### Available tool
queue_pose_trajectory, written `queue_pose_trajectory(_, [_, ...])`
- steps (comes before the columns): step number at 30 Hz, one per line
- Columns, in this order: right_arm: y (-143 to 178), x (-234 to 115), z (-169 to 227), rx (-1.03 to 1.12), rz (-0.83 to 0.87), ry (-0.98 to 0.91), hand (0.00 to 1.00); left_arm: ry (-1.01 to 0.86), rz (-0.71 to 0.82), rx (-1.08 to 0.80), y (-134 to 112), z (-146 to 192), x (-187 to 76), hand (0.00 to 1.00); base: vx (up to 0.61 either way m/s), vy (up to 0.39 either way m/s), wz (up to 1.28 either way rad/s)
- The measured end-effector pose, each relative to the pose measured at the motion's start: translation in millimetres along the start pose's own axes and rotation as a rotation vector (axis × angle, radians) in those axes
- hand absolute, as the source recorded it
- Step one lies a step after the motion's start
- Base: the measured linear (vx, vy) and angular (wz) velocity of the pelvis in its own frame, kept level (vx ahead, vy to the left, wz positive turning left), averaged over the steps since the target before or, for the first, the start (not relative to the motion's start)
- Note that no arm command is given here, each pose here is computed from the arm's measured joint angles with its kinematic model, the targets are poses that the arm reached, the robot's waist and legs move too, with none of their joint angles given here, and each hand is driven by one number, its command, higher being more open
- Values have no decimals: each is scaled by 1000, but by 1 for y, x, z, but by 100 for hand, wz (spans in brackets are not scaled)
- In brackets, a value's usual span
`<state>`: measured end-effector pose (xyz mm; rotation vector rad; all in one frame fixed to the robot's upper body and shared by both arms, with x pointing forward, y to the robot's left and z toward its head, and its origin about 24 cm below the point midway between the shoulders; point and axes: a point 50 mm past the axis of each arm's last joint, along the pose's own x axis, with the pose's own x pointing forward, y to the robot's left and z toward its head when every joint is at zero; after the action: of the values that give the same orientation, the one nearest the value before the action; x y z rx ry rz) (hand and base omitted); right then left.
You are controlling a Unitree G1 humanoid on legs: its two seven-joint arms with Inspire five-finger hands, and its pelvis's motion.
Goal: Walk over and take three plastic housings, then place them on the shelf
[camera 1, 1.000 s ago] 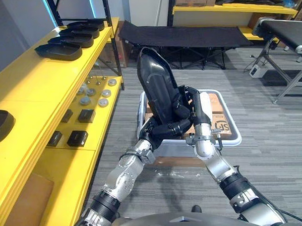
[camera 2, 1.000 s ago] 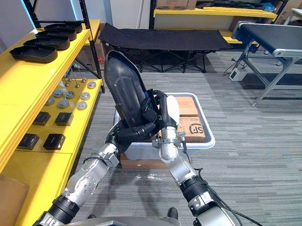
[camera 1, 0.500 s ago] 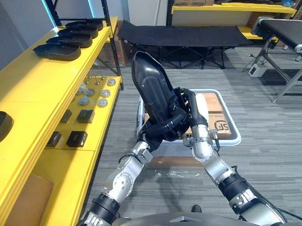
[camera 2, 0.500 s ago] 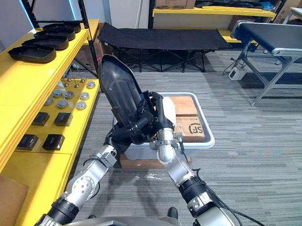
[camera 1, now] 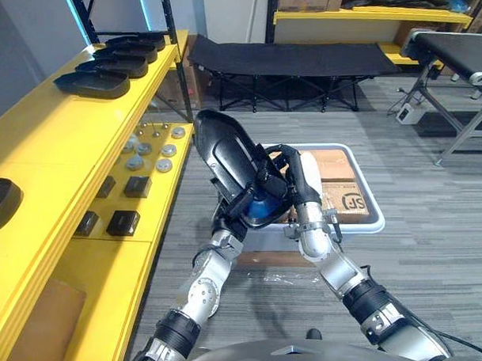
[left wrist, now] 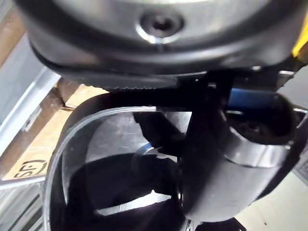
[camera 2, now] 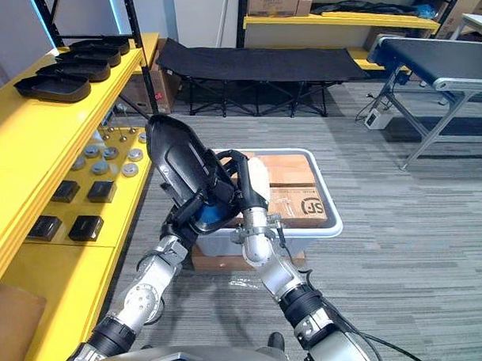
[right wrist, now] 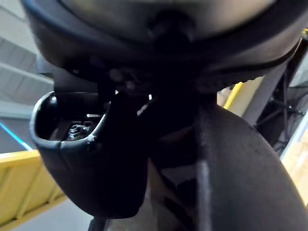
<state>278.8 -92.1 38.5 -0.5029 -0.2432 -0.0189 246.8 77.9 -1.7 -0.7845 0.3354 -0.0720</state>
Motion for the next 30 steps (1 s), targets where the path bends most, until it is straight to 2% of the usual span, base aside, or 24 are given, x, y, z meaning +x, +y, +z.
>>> queue_pose_trajectory(10, [10, 0, 7, 67, -10, 13, 0, -103, 79, 23, -4, 5, 0, 0, 0, 0, 0])
queue_pose_trajectory(11, [10, 0, 8, 71, -11, 12, 100, -113, 85, 30, -4, 5, 0, 0, 0, 0, 0])
queue_pose_trajectory(17, [19, -6, 11, 121, 38, 0, 100, -211, 167, 31, -8, 13, 1, 0, 0, 0, 0])
queue_pose_trajectory(21, [28, -16, 10, 215, 77, 54, 100, -333, 244, 186, -10, 28, -3, 0, 0, 0, 1])
queue_pose_trajectory(27, [24, -12, 29, 293, 58, -6, 100, -559, 243, 374, -28, 56, -12, 0, 0, 0, -1])
queue_pose_trajectory(30, [23, -14, 28, 309, 51, -1, 100, -660, 293, 514, -28, 65, -15, 0, 0, 0, -5])
